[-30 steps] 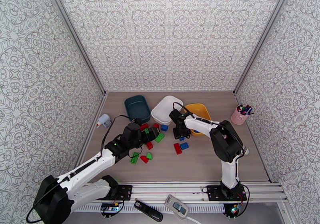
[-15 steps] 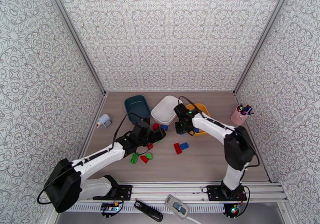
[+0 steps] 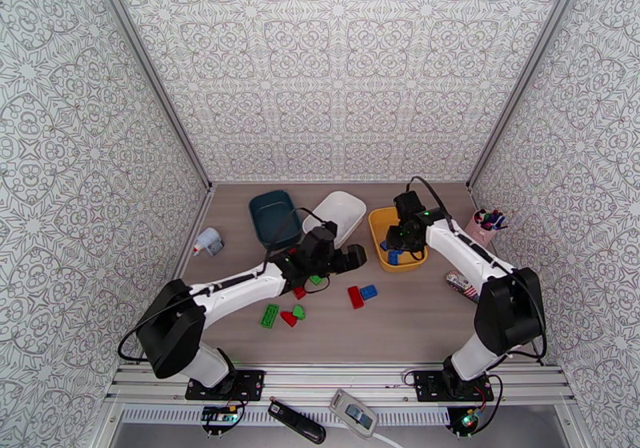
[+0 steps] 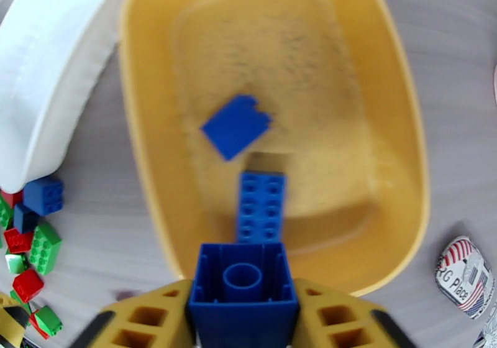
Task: Sort the legos into containers by color
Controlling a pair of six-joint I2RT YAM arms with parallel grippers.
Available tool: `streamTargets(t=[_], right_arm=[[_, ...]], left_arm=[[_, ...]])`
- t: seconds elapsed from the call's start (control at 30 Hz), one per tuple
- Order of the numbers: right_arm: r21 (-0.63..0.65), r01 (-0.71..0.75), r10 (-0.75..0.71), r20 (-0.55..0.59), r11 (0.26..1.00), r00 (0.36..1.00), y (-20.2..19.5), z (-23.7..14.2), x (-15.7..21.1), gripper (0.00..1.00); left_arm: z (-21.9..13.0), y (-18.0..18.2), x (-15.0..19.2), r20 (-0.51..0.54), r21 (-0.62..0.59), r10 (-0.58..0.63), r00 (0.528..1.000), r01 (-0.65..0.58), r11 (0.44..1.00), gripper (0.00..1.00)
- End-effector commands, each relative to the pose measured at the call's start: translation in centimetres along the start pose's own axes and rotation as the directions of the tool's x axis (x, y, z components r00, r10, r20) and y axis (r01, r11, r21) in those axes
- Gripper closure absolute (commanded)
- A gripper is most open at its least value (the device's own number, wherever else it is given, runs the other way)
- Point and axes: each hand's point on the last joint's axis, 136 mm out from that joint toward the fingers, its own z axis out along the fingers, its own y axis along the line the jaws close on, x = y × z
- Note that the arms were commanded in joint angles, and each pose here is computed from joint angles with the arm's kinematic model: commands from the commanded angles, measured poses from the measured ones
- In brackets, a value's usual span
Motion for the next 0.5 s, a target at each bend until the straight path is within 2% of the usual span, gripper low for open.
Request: streamTargets(t=[0.0, 0.23, 0.47], right_arm=[[0.001, -0.005, 0.005, 0.002, 1.000, 1.000, -0.5, -0.8, 0.4, 0.42], [-0.072, -0.023, 0.023, -0.005, 0.997, 1.000, 0.5, -1.6, 1.8, 0.40], [-0.138, -0.013, 0.007, -0.043, 0.990, 0.999, 3.2, -1.7, 5.9, 0.39]], left_arm=[[-0.1, -1.8, -0.1, 0.003, 0.039, 0.034, 0.999, -0.034, 0.999, 0.01], [-2.2, -0.2, -0.7, 0.075, -0.013, 0.041, 0.996, -0.040, 0.999, 0.01], [-5.2, 2.8, -1.7, 0.180, -0.102, 0.027, 0.983, -0.009, 0.995, 0.01]])
